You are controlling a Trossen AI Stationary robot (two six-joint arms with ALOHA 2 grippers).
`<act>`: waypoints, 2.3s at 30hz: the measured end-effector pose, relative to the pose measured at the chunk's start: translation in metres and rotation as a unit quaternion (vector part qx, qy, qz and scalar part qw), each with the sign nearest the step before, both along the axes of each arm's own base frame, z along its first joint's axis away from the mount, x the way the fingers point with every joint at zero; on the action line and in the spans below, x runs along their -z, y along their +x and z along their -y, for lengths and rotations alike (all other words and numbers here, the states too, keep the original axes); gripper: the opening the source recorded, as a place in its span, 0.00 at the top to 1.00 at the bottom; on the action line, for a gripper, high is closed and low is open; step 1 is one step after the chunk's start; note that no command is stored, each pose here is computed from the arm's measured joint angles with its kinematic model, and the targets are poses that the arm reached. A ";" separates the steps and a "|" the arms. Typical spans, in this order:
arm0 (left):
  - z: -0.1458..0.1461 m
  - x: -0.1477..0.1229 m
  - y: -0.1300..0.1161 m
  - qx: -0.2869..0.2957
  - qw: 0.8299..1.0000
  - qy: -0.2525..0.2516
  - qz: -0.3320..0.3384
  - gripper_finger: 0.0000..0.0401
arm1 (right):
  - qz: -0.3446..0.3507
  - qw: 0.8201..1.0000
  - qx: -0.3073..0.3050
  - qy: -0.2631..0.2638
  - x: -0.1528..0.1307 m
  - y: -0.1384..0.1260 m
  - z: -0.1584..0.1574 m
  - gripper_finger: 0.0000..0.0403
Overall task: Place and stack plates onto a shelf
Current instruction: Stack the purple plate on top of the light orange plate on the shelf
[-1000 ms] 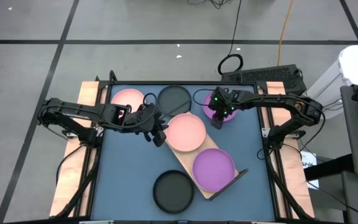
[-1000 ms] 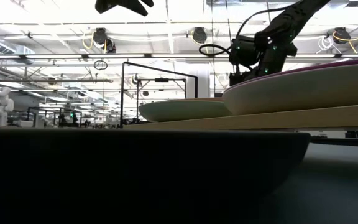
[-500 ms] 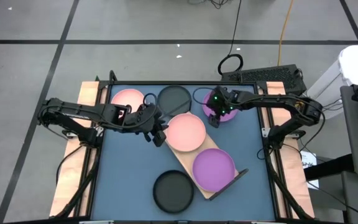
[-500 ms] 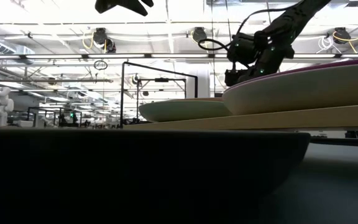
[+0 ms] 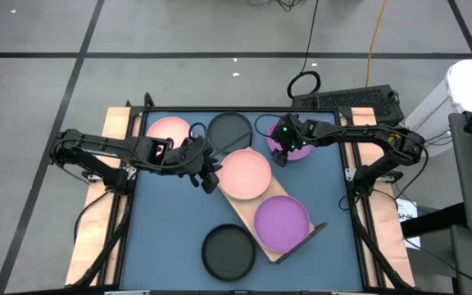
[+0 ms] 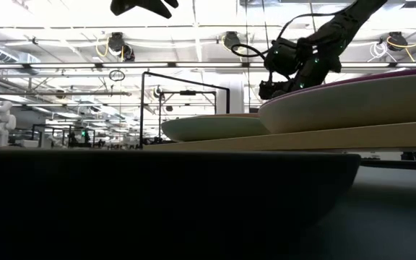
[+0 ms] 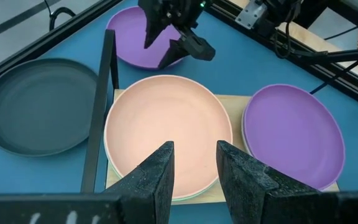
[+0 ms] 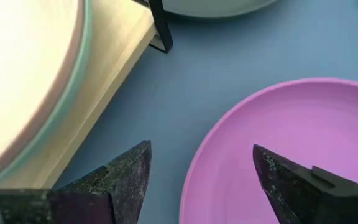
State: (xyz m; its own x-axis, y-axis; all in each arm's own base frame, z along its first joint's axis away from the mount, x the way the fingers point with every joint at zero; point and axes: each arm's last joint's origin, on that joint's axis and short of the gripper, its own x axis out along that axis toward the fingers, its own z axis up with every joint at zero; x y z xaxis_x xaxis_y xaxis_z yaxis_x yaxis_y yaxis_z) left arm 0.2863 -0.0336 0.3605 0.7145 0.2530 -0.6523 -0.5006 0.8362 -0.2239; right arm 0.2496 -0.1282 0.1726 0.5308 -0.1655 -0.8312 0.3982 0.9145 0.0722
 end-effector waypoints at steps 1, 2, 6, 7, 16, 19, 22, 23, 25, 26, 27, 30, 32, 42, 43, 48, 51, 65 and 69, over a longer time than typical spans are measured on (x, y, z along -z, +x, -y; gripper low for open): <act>0.000 0.000 0.000 0.000 1.000 0.000 0.000 0.69 | 0.002 1.000 0.002 0.001 0.002 -0.001 0.000 0.35; 0.000 0.000 0.000 0.000 1.000 -0.001 0.000 0.69 | 0.003 1.000 0.003 0.001 0.004 -0.002 -0.001 0.35; 0.000 0.000 0.000 -0.001 1.000 -0.002 0.001 0.69 | -0.003 1.000 0.007 0.008 0.015 -0.008 -0.004 0.35; 0.000 0.000 0.000 -0.001 1.000 -0.002 0.001 0.69 | -0.005 1.000 0.007 0.009 0.017 -0.009 -0.005 0.35; 0.001 0.000 0.000 -0.001 1.000 -0.011 0.002 0.69 | -0.009 1.000 0.018 0.020 0.032 -0.018 -0.010 0.35; 0.001 0.000 0.000 0.003 1.000 -0.017 0.001 0.69 | -0.004 1.000 0.016 0.016 0.034 -0.019 -0.010 0.35; 0.001 0.000 0.000 -0.001 1.000 -0.023 0.003 0.69 | -0.002 1.000 0.012 0.012 0.035 -0.019 -0.010 0.35; 0.001 0.000 0.000 -0.002 1.000 -0.025 0.004 0.69 | 0.000 1.000 0.011 0.010 0.036 -0.020 -0.011 0.35; 0.001 0.000 0.000 -0.004 1.000 -0.026 0.004 0.69 | 0.006 1.000 0.011 0.007 0.038 -0.021 -0.011 0.35; 0.001 0.000 0.000 -0.004 1.000 -0.027 0.004 0.69 | 0.005 1.000 0.011 0.007 0.040 -0.022 -0.012 0.35; 0.001 0.000 0.000 -0.004 1.000 -0.027 0.004 0.69 | 0.003 1.000 0.011 0.008 0.041 -0.023 -0.012 0.35; 0.001 0.000 0.000 -0.004 1.000 -0.027 0.005 0.69 | -0.003 1.000 0.010 0.010 0.044 -0.025 -0.013 0.35; 0.001 0.000 0.000 -0.004 1.000 -0.027 0.005 0.69 | -0.007 1.000 0.010 0.011 0.046 -0.027 -0.014 0.35; 0.001 0.000 0.000 0.001 1.000 -0.021 0.003 0.69 | 0.002 0.999 -0.019 -0.051 0.042 -0.023 -0.010 0.35; 0.001 0.000 0.000 0.001 1.000 -0.021 0.003 0.69 | 0.006 0.998 -0.024 -0.058 0.042 -0.022 -0.010 0.35; 0.001 0.000 0.000 -0.001 1.000 -0.024 0.004 0.69 | 0.015 0.997 -0.034 -0.070 0.040 -0.020 -0.009 0.36; 0.001 0.000 0.000 -0.005 1.000 -0.027 0.005 0.69 | 0.015 0.997 -0.035 -0.071 0.040 -0.020 -0.009 0.37; 0.001 0.000 0.000 0.000 1.000 -0.021 0.003 0.69 | 0.010 0.997 -0.027 -0.079 0.040 -0.021 -0.009 0.37; 0.001 0.000 0.000 0.002 1.000 -0.019 0.003 0.69 | 0.014 0.997 -0.013 -0.069 0.040 -0.021 -0.009 0.37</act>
State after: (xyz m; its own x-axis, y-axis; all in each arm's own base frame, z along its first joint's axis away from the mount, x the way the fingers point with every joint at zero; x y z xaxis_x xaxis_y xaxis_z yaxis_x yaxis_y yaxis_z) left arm 0.2865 -0.0344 0.3604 0.7189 0.2250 -0.6577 -0.4957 0.8293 -0.2581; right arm 0.2288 -0.1197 0.1323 0.5583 -0.2638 -0.7866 0.3740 0.9263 -0.0453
